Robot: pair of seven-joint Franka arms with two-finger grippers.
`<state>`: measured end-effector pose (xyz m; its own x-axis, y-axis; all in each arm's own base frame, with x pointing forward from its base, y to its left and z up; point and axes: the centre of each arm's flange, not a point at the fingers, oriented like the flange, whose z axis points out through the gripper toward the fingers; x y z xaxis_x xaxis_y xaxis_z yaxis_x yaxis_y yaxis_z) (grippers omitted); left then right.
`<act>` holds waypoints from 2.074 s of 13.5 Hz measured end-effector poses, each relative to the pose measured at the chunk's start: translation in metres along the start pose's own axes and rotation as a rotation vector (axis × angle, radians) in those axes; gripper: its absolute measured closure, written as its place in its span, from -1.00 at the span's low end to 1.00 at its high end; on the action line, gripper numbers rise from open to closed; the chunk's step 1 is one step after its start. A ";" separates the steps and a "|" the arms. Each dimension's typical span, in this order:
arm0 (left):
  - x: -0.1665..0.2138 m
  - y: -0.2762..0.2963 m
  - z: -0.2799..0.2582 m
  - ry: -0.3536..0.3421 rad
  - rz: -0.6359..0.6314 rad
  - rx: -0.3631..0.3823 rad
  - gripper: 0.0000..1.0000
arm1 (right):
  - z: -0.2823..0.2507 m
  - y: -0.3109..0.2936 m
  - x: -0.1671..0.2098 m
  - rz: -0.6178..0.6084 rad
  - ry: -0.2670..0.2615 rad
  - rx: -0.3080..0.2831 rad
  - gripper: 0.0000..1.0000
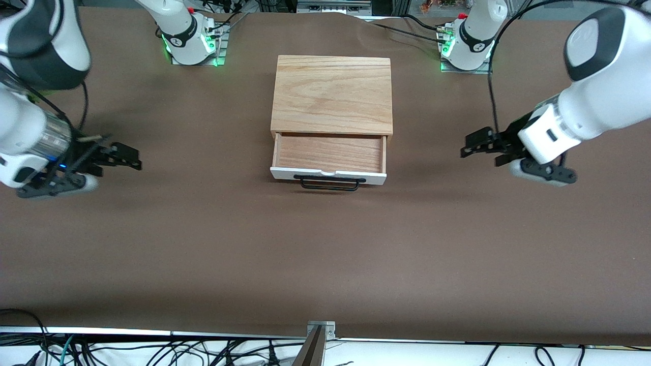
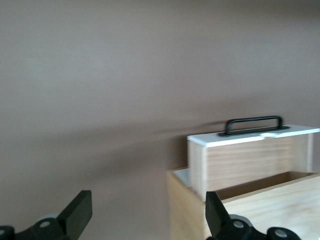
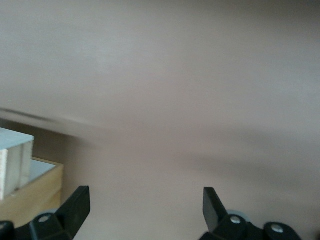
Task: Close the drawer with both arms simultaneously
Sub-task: 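Move the right gripper and the left gripper toward the drawer front, then place the right gripper and the left gripper against the white drawer front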
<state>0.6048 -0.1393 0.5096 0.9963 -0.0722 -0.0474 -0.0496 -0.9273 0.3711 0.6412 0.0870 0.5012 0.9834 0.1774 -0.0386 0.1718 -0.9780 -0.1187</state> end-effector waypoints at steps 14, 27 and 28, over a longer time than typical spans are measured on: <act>0.038 0.076 0.236 -0.051 -0.096 -0.270 -1.00 | 0.199 -0.207 0.051 -0.130 0.070 0.220 -1.00; 0.029 0.085 0.280 -0.123 -0.151 -0.340 -1.00 | 0.235 -0.269 0.028 -0.129 -0.022 0.251 -1.00; 0.029 0.086 0.280 -0.124 -0.150 -0.340 -1.00 | 0.234 -0.270 0.028 -0.131 -0.025 0.251 -1.00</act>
<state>0.6098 -0.3236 0.2802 0.9734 -0.0081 -0.2290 0.1434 -0.7579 0.6364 0.6081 0.3815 0.2998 0.9516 0.3057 -0.0306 0.2739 -0.8895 -0.3658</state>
